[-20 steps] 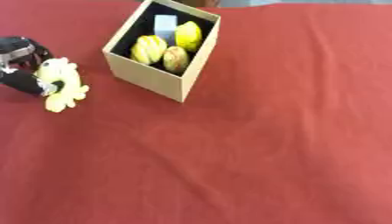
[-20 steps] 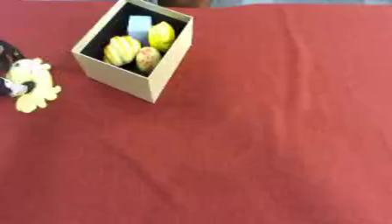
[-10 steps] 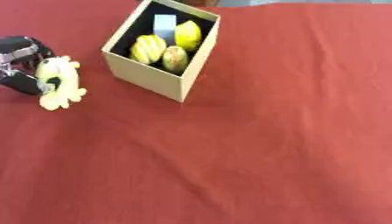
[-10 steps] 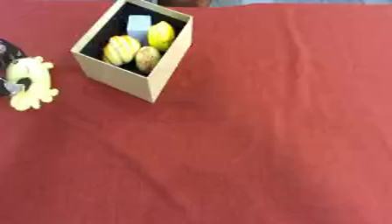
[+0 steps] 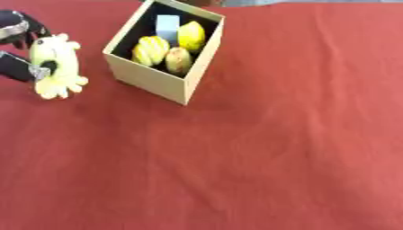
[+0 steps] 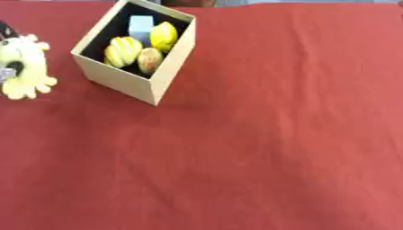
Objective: Pick up objects on the table and place them in the box.
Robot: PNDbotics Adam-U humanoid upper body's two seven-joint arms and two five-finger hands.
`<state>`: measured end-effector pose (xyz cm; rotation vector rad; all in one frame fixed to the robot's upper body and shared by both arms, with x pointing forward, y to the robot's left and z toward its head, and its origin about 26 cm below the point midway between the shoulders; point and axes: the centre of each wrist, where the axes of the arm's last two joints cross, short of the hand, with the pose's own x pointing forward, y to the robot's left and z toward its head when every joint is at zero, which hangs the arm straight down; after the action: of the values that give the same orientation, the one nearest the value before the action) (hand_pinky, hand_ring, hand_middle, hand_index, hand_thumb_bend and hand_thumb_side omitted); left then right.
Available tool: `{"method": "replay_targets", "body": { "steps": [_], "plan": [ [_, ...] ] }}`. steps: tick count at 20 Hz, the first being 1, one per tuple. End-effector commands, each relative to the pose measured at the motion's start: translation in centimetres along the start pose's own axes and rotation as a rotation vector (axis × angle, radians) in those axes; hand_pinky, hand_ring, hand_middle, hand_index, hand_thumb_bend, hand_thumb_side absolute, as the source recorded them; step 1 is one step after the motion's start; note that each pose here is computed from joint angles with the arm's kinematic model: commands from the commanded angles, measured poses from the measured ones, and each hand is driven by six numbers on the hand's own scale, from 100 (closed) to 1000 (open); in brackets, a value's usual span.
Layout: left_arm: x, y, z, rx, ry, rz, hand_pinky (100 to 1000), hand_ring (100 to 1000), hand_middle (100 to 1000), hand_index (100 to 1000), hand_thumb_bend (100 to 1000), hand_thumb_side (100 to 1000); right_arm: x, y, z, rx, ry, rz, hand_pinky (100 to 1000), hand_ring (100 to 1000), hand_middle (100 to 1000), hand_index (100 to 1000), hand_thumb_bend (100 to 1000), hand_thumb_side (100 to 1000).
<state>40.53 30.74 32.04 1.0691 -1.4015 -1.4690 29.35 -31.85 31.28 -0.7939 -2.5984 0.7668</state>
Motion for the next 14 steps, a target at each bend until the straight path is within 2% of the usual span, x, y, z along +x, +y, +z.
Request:
{"method": "replay_targets", "body": {
  "steps": [1, 8, 14],
  "plan": [
    [0.9, 3.2, 1.1, 0.095, -0.027, -0.034, 659, 627, 627, 707, 100, 149, 0.5, -1.1, -0.5, -0.006, -0.028, 0.035, 857, 886, 657, 788, 100, 643],
    [5.0, 6.2, 0.2, 0.208, -0.151, -0.047, 651, 617, 621, 708, 100, 145, 0.5, -1.0, -0.6, -0.003, -0.03, 0.029, 857, 886, 657, 788, 100, 640],
    [7.8, 7.4, -1.8, 0.289, -0.213, -0.024, 647, 626, 616, 706, 100, 137, 0.6, -1.0, -0.7, -0.002, -0.037, 0.023, 857, 886, 657, 788, 100, 637]
  ]
}}
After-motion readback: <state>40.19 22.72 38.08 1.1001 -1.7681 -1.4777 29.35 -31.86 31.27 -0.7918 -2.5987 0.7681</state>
